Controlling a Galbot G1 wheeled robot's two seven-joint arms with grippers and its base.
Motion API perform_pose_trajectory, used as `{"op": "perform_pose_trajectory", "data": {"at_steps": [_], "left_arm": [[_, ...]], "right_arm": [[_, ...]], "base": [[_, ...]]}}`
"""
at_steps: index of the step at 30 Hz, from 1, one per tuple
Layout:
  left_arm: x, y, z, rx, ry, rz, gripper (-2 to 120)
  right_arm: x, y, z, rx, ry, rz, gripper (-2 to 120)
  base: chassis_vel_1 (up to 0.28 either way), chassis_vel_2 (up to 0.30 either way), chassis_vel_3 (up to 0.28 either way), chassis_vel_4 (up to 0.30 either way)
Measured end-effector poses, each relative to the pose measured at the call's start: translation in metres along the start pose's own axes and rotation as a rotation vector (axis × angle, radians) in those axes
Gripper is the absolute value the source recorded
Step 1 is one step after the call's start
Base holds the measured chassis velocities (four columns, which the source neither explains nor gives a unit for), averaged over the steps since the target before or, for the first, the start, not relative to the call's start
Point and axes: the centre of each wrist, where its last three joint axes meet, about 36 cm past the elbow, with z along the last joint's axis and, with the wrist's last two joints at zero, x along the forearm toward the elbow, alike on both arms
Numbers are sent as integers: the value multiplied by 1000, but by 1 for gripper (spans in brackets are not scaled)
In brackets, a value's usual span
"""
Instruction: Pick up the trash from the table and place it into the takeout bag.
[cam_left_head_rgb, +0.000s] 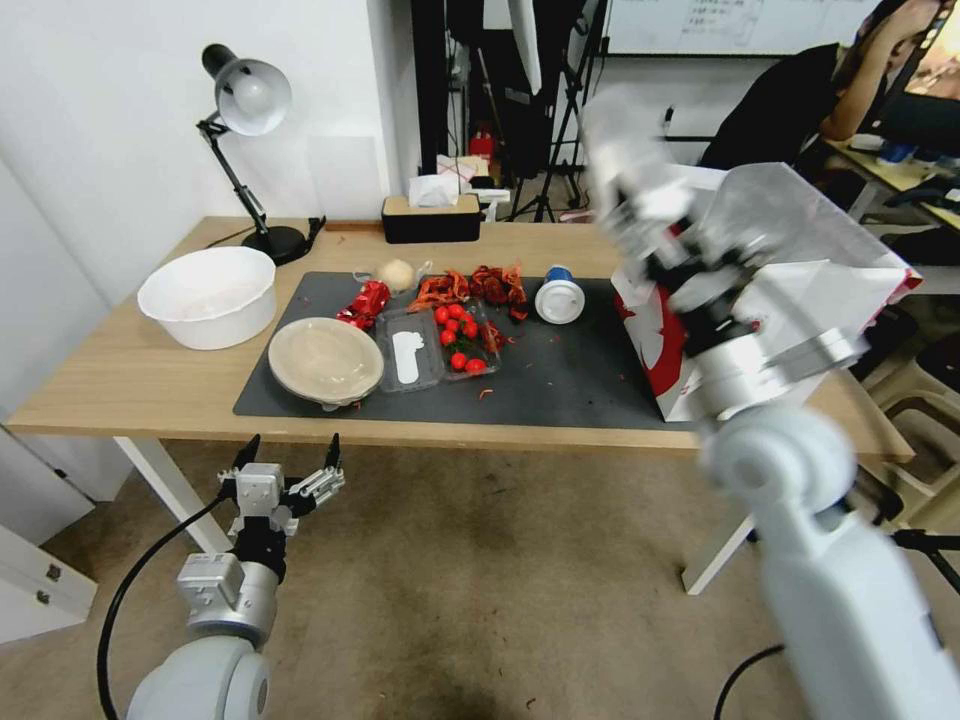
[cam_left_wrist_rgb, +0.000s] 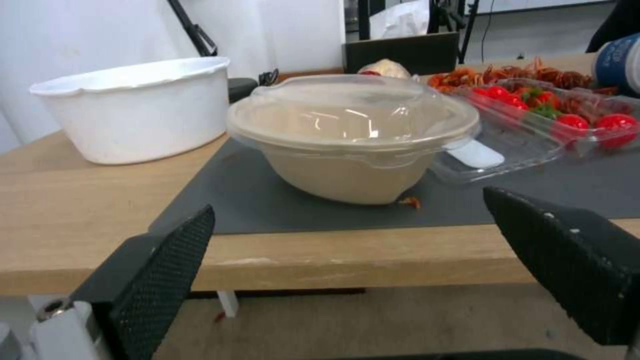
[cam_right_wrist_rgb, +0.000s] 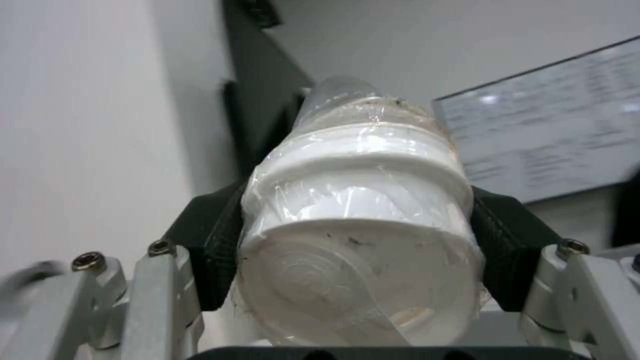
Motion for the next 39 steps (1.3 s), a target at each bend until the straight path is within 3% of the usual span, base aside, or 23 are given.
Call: {"op": "perform_pose_trajectory", "data": {"at_steps": [7,11,13,19,25,30,32,39], "left_arm": [[1,-4,0,-4,-2,7,100],[2,-4,-1,-10,-7,7,100],[3,-3,-1,-11,-7,6,100],[4,-2,-2,-15,-10,3,100],[4,-2,-2,-14,-12,4,100],[3,-2,-3,-15,-15,6,100],[3,-2,-3,-16,-16,7,100],[2,-2,-3,-16,-21,12,100]], "right_arm": [[-12,-20,-13,66,123,270,67],[-12,-18,-11,74,194,333,67],[-12,-18,-11,75,199,336,68],[-11,-15,-11,75,219,341,92],[-10,-15,-14,71,213,340,100],[-7,-14,-22,-34,139,246,100],[-1,-9,-25,-101,83,140,100],[24,9,-20,-144,46,-38,100]], "base": [[0,0,0,0],[0,0,0,0],[0,0,0,0],[0,0,0,0],[0,0,0,0],[0,0,0,0],[0,0,0,0],[0,0,0,0]]}}
